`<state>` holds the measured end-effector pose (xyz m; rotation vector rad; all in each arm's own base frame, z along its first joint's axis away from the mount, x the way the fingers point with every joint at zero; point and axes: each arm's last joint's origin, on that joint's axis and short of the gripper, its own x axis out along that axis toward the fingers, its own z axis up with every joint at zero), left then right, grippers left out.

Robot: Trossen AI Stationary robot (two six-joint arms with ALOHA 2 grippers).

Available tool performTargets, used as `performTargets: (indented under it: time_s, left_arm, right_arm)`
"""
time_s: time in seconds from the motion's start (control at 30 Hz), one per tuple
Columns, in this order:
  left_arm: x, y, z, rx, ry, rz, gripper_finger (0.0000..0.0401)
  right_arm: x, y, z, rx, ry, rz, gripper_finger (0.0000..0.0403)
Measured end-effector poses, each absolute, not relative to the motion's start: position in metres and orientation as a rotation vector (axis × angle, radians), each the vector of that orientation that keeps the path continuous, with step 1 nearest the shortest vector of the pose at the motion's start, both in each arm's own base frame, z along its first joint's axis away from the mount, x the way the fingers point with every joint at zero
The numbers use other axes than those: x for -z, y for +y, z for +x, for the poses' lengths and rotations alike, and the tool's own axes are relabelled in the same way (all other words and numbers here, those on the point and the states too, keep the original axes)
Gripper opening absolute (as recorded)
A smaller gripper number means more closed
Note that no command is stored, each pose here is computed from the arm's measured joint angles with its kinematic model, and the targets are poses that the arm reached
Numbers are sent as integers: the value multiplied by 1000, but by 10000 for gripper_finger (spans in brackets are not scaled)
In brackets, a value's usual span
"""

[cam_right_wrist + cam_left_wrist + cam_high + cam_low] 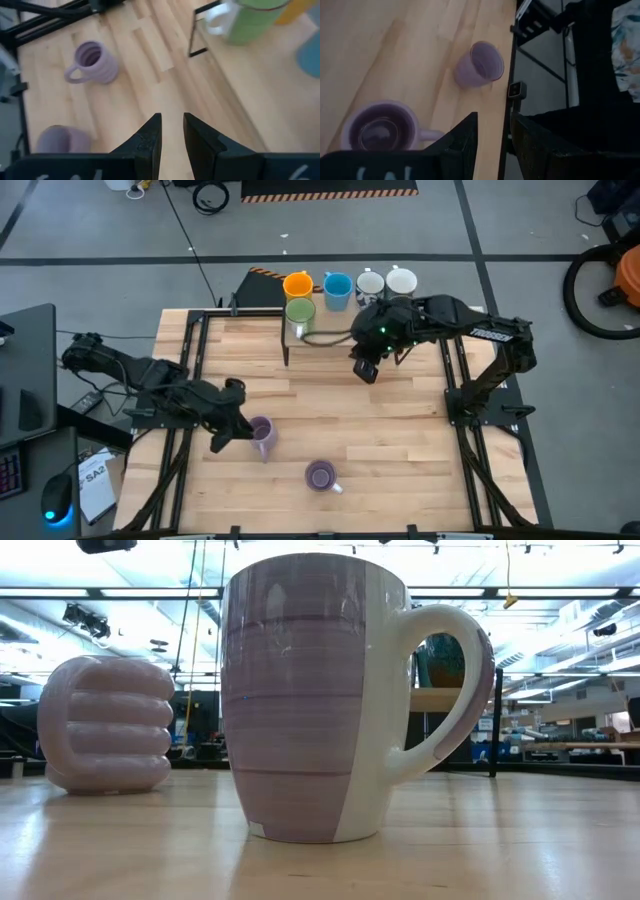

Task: Place coffee mugs
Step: Put the purple mug on the shelf

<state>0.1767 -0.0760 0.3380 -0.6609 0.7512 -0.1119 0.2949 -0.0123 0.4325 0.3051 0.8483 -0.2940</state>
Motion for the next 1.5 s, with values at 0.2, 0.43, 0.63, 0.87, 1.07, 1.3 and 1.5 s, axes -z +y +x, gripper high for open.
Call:
performTargets:
  time_s: [0.2, 0.43, 0.63, 0.87, 1.07, 1.3, 1.5]
  left_arm:
    - [-329, -84, 186, 93, 802, -673, 121]
    - [-317, -91, 198, 44, 858, -695, 121]
    - [-295, -100, 217, -47, 954, -727, 121]
    - [-270, -105, 235, -173, 1068, -748, 121]
    - [-274, -106, 248, -365, 1182, -648, 121]
    - [-276, -109, 273, -464, 1189, -653, 121]
    - [-262, -108, 285, -555, 1238, -723, 121]
  right_arm:
    - [-424, 13, 306, 240, 877, 307, 85]
    - [-402, 42, 330, 180, 937, 274, 85]
    - [-384, 58, 342, 157, 1008, 244, 85]
    - [-386, 63, 334, 164, 1037, 263, 85]
    - [-394, 64, 326, 134, 1018, 227, 85]
    - [-398, 70, 314, 99, 1056, 187, 85]
    - [-407, 78, 300, 81, 1039, 134, 85]
